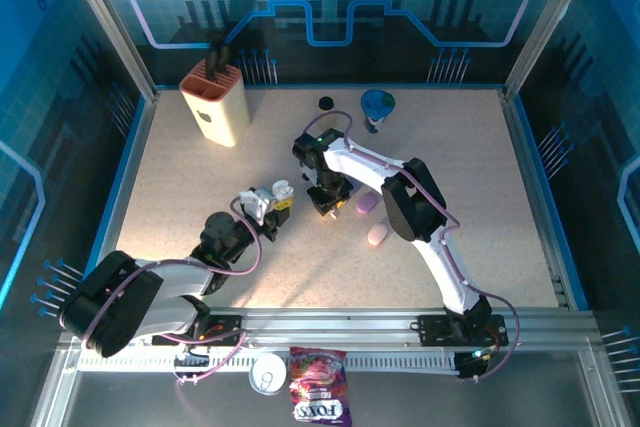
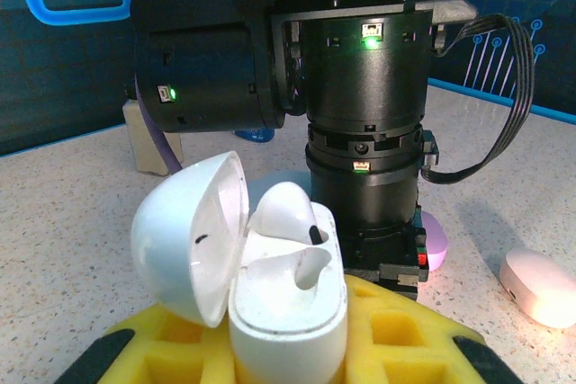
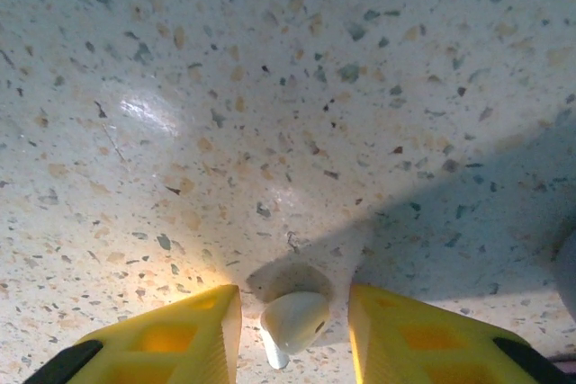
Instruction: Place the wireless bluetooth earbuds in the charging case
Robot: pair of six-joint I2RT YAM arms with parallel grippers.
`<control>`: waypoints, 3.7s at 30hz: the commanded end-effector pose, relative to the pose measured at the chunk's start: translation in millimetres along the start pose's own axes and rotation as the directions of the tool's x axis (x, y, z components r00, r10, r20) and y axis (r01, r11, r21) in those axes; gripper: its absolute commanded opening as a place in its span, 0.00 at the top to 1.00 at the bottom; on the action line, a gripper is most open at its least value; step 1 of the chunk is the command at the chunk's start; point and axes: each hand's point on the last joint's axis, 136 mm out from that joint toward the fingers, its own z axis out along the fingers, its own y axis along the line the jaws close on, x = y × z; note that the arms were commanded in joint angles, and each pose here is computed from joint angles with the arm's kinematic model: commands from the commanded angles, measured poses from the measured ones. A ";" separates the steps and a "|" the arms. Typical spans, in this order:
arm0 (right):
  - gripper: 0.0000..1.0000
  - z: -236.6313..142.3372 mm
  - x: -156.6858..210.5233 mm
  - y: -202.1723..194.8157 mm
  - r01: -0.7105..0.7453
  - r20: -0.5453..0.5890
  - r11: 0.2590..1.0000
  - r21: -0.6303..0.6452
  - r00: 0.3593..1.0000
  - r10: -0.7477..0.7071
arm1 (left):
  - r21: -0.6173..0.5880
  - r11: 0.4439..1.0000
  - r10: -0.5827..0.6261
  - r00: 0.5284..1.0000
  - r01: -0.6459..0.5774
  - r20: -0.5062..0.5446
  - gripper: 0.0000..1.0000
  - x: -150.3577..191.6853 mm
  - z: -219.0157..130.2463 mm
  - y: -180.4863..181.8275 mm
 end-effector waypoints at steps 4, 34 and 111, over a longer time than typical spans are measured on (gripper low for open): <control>0.69 4.9 7.1 4.8 0.026 -0.030 1.000 0.005 0.999 -0.026 | -0.011 1.000 0.020 1.000 -0.020 0.006 0.99 -0.1 -2.4 3.0; 0.80 -165.9 -11.6 15.2 0.028 0.781 0.951 -0.309 0.578 0.237 | 0.046 0.998 -0.035 0.998 0.033 0.048 1.00 -13.6 12.2 -4.2; 0.68 -211.0 -5.3 84.6 0.279 0.894 0.899 -0.339 0.394 0.215 | 0.047 0.997 -0.059 0.995 0.056 0.077 1.00 -18.3 12.4 -4.3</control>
